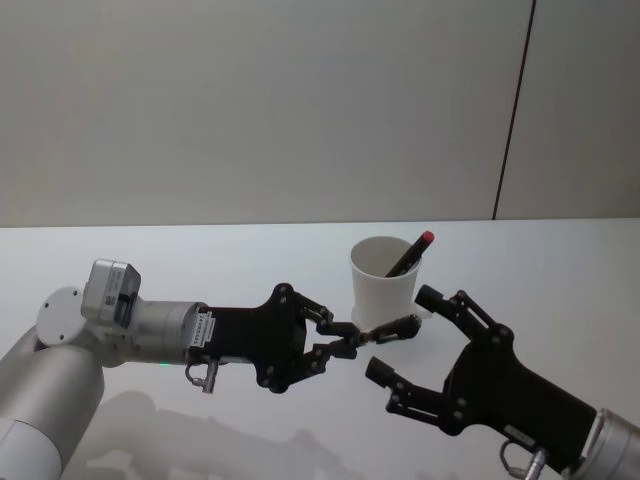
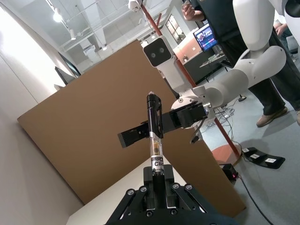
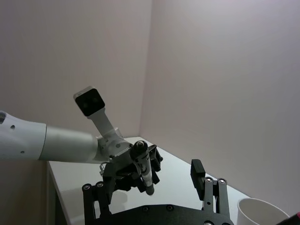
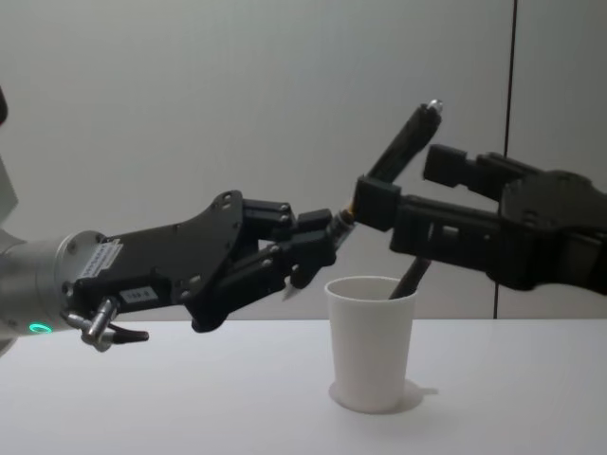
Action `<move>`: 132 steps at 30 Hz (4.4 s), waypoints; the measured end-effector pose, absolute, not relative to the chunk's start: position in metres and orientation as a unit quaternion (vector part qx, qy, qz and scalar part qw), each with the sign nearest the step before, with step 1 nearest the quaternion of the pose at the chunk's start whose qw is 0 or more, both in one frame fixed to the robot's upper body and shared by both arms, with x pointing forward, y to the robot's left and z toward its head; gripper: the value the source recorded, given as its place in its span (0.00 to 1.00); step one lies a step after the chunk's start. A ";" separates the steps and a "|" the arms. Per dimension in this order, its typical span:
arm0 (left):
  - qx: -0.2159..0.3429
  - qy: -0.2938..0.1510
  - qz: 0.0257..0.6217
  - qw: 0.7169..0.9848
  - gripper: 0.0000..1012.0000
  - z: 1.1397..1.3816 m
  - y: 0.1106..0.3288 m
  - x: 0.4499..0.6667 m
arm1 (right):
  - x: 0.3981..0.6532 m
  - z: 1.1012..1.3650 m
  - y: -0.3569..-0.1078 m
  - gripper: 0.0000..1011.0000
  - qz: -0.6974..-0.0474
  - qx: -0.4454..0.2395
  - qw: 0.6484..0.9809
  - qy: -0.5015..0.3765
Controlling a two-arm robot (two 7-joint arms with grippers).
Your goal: Place the pen into the pen holder.
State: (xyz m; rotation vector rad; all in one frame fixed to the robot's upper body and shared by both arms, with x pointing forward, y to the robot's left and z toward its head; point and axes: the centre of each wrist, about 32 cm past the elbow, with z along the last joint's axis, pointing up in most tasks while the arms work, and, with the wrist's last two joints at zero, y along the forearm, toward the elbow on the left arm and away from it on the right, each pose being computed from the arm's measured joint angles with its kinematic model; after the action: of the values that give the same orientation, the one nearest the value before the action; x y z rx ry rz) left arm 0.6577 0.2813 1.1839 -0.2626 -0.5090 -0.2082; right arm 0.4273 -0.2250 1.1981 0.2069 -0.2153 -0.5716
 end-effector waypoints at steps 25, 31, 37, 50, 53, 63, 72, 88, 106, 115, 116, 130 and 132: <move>-0.129 -0.251 -0.103 0.954 0.14 1.184 0.281 0.658 | 0.431 1.200 -0.213 0.94 -0.277 0.098 0.949 -0.117; -0.129 -0.251 -0.103 0.954 0.14 1.184 0.281 0.658 | 0.431 1.200 -0.213 0.81 -0.280 0.095 0.948 -0.120; -0.129 -0.251 -0.103 0.954 0.14 1.184 0.281 0.658 | 0.431 1.201 -0.213 0.64 -0.282 0.094 0.947 -0.122; -0.130 -0.251 -0.102 0.954 0.14 1.184 0.281 0.658 | 0.430 1.202 -0.213 0.20 -0.285 0.096 0.945 -0.126; -0.130 -0.251 -0.102 0.954 0.14 1.184 0.281 0.658 | 0.429 1.202 -0.213 0.16 -0.285 0.096 0.945 -0.126; -0.131 -0.251 -0.102 0.954 0.14 1.184 0.281 0.658 | 0.429 1.202 -0.213 0.15 -0.288 0.099 0.944 -0.128; -0.130 -0.250 -0.102 0.954 0.14 1.184 0.281 0.658 | 0.428 1.202 -0.213 0.15 -0.290 0.102 0.943 -0.130; -0.127 -0.251 -0.104 0.954 0.26 1.184 0.282 0.658 | 0.428 1.202 -0.214 0.15 -0.292 0.106 0.941 -0.131; -0.129 -0.251 -0.103 0.954 0.82 1.184 0.281 0.658 | 0.429 1.202 -0.215 0.15 -0.291 0.107 0.941 -0.133; -0.129 -0.251 -0.103 0.954 0.99 1.184 0.281 0.658 | 0.429 1.202 -0.215 0.15 -0.290 0.108 0.941 -0.133; -0.129 -0.251 -0.103 0.954 0.99 1.184 0.281 0.658 | 0.429 1.202 -0.215 0.15 -0.290 0.108 0.941 -0.133; -0.129 -0.250 -0.102 0.954 0.99 1.184 0.281 0.658 | 0.426 1.204 -0.218 0.15 -0.302 0.105 0.938 -0.137; -0.129 -0.250 -0.103 0.954 0.99 1.184 0.281 0.658 | 0.425 1.204 -0.220 0.15 -0.307 0.103 0.936 -0.138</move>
State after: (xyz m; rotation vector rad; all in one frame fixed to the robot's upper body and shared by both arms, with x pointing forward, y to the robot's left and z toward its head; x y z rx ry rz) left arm 0.6577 0.2813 1.1839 -0.2628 -0.5088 -0.2082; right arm 0.4248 -0.2199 1.2040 0.2112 -0.2827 -0.6274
